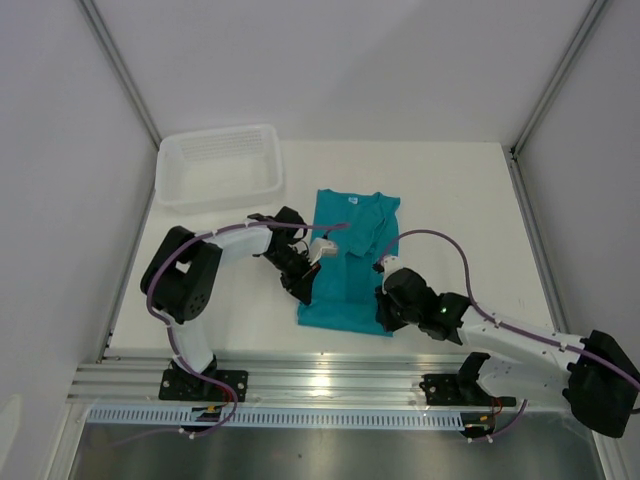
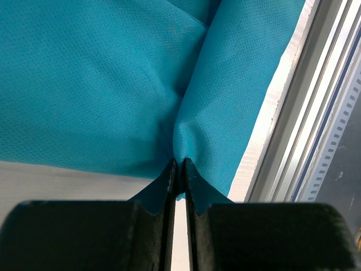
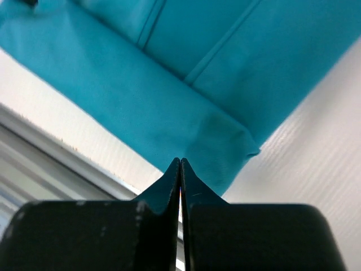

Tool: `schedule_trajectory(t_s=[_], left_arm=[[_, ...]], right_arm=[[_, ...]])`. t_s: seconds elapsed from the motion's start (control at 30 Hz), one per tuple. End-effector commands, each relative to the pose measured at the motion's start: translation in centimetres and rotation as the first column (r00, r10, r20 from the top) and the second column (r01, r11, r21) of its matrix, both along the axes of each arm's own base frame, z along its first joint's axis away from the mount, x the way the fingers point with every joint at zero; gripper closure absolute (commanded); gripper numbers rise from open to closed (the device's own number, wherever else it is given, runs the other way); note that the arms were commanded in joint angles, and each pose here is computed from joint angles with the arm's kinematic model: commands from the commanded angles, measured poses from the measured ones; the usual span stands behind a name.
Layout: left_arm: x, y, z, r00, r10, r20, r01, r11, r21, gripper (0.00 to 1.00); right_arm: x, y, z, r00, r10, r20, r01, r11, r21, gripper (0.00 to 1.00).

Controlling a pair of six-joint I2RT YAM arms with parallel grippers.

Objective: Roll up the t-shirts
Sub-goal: Roll the tshirt

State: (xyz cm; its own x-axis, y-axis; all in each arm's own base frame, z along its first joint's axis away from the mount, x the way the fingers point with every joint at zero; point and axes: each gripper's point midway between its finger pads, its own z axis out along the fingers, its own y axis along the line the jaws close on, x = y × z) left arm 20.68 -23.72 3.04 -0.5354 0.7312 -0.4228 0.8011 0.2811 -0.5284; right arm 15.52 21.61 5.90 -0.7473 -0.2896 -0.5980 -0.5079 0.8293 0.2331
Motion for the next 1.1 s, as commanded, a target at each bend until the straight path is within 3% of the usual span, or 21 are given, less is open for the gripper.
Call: schedule_trajectory(t_s=[0.0, 0.2, 0.33, 0.67, 1.07], left_arm=[[1.5, -1.4, 2.1, 0.999, 0.009, 0.054, -0.005, 0.997, -0.072, 0.89], [2.2, -1.6, 2.2, 0.998, 0.020, 0.061, -0.016, 0.998, -0.061, 0.88], [2.6, -1.4, 1.8, 0.998, 0.045, 0.053, -0.043, 0.999, -0.030, 0.82], [2.6, -0.8, 1.0, 0.996, 0.071, 0.050, -0.072, 0.997, 0.018, 0.75], [5.1, 0.5, 2.0, 0.975, 0.104, 0.194, -0.121, 0.990, 0.076, 0.66]], right_arm=[[2.8, 0.7, 2.9, 0.975, -0.203, 0.092, 0.187, 0.969, 0.162, 1.00], [3.2, 0.4, 2.8, 0.967, -0.239, 0.093, 0.216, 0.955, 0.203, 1.00], [3.2, 0.8, 1.5, 0.961, -0.272, 0.043, 0.258, 0.944, 0.208, 1.00], [3.9, -0.6, -2.1, 0.928, -0.369, -0.047, 0.372, 0.923, 0.099, 1.00], [3.9, -1.9, -3.3, 0.907, -0.417, -0.054, 0.420, 0.904, 0.076, 1.00]])
